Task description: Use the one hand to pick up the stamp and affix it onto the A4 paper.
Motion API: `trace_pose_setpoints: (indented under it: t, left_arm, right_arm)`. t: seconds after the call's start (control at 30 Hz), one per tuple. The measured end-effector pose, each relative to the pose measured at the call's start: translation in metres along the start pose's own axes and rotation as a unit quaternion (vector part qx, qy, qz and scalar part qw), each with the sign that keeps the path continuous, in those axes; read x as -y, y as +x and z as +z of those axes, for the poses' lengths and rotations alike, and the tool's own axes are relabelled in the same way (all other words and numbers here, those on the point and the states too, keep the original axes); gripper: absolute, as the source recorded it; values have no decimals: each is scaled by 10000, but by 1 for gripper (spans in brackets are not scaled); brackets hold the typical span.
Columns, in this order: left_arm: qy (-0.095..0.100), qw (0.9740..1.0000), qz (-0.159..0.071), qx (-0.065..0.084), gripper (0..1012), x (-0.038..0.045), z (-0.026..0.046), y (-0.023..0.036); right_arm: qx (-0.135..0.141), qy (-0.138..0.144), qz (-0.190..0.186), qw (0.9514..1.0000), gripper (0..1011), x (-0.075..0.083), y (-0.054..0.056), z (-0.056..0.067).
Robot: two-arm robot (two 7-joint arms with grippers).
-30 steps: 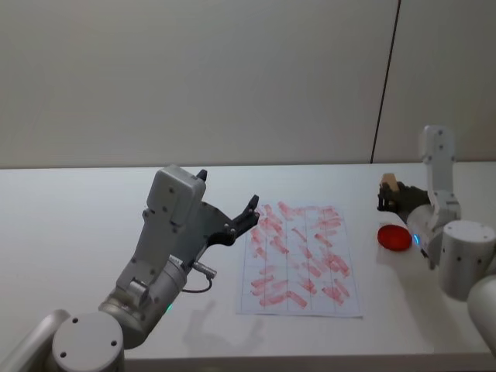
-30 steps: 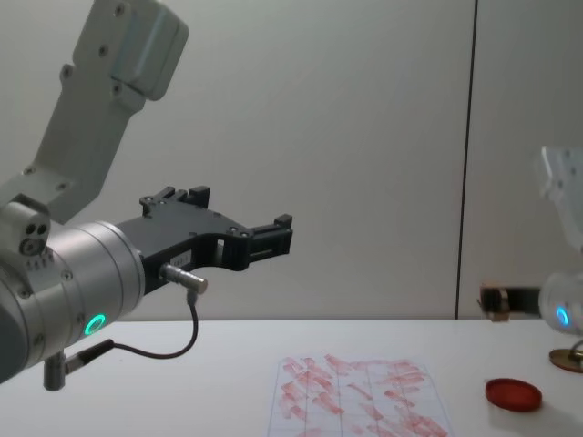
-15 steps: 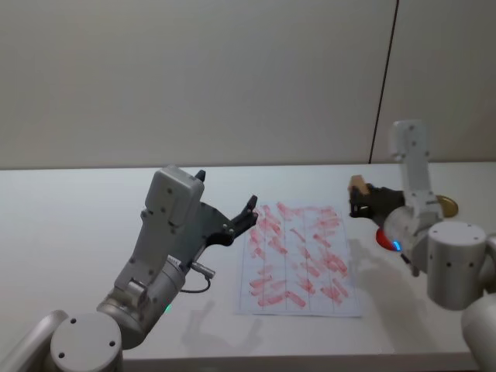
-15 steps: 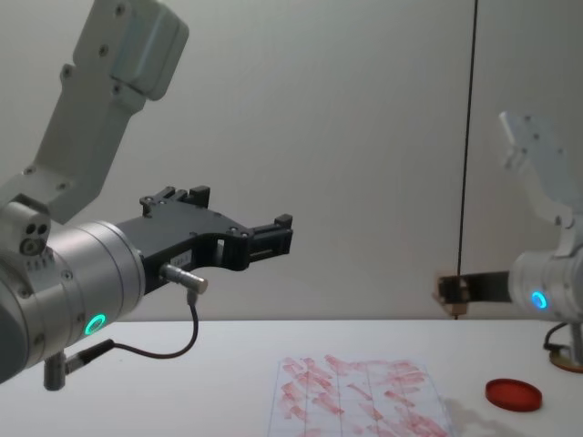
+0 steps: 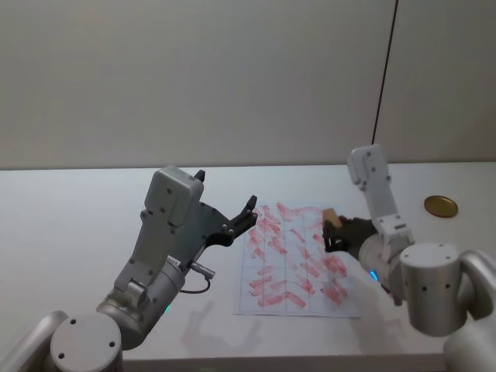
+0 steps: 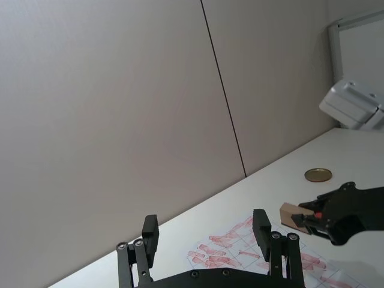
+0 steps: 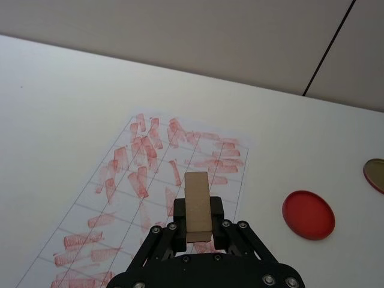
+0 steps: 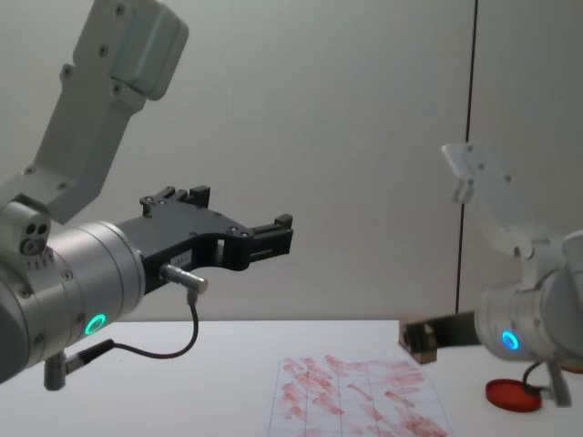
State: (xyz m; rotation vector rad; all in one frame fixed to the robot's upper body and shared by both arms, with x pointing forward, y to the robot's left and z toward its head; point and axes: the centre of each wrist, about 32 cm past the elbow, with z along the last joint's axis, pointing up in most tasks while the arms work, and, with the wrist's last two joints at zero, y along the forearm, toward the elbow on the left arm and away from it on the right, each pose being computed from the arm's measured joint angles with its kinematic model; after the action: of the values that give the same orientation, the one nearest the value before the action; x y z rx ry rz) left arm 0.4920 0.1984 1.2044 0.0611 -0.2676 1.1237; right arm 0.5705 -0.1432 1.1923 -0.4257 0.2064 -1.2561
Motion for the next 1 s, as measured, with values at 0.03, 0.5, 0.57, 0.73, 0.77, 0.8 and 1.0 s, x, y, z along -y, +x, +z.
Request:
trace_pose_setpoints:
  t: [0.03,0.5,0.57,0.73,0.77,0.8,1.0]
  left_arm:
    - [0,10000,0,0,993,0,0,0]
    - [0,10000,0,0,993,0,0,0]
    - [0,10000,0,0,993,0,0,0]
    - [0,10000,0,0,993,0,0,0]
    - [0,10000,0,0,993,0,0,0]
    - [0,10000,0,0,993,0,0,0]
    - [0,10000,0,0,993,0,0,0]
  right_arm:
    - [18,-23,5,10000,217,4,-12,-2]
    - [202,-398,25,9990,218,42,-132,-152]
    - [216,-426,19,9989,216,29,-133,-184]
    - [235,-470,24,9986,218,-11,-137,-257]
    - [241,-470,28,9986,217,-27,-139,-276]
    - [247,-476,27,9986,218,-37,-139,-292]
    - [269,-528,44,9982,218,-112,-146,-371]
